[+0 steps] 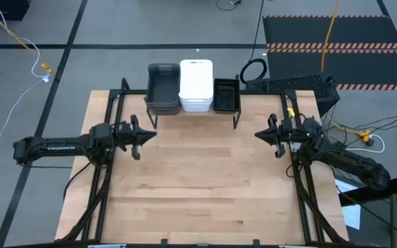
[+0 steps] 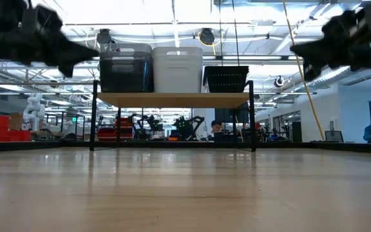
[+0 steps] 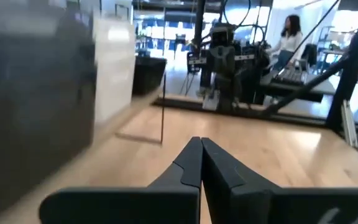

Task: Stack baskets on shelf by color
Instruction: Return to Home Position

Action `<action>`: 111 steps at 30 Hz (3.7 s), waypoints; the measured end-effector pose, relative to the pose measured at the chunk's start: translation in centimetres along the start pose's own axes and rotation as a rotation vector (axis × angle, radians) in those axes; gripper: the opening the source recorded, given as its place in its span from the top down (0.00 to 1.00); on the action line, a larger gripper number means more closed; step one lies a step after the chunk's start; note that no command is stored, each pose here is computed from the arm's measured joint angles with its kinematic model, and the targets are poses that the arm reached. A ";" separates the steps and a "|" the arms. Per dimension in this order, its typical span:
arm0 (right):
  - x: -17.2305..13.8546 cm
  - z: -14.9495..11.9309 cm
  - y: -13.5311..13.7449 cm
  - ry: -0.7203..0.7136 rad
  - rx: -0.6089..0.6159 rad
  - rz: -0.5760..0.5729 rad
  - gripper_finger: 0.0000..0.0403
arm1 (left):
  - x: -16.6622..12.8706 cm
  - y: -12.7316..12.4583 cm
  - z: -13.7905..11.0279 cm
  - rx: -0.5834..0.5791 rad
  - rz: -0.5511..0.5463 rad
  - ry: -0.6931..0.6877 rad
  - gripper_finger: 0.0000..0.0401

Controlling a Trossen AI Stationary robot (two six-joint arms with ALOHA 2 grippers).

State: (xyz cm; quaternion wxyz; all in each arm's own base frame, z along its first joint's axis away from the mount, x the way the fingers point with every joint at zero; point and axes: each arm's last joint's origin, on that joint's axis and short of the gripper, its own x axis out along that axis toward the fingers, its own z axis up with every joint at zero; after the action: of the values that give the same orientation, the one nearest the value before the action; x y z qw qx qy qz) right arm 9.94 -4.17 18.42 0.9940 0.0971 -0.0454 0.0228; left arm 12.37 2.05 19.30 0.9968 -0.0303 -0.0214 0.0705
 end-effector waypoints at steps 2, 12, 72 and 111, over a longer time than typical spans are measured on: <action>-0.1 -0.2 0.0 -0.031 0.020 0.001 1.00 | -0.4 0.1 -1.7 -0.024 0.012 0.022 0.99; -0.2 0.6 0.5 -0.073 -0.119 0.085 1.00 | -0.9 -0.2 -3.1 -0.090 -0.010 0.126 0.99; -0.5 -0.7 1.2 0.011 -0.181 0.106 1.00 | -2.5 -3.2 -2.6 0.034 -0.349 0.055 0.94; -0.5 -0.7 1.2 0.011 -0.181 0.106 1.00 | -2.5 -3.2 -2.6 0.033 -0.349 0.056 0.94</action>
State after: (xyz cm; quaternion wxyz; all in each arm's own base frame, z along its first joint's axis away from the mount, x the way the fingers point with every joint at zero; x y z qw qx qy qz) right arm 9.42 -2.86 17.92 0.9963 0.0044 -0.0467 0.0718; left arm 10.44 -1.65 16.79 0.9945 -0.0114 0.0024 -0.1039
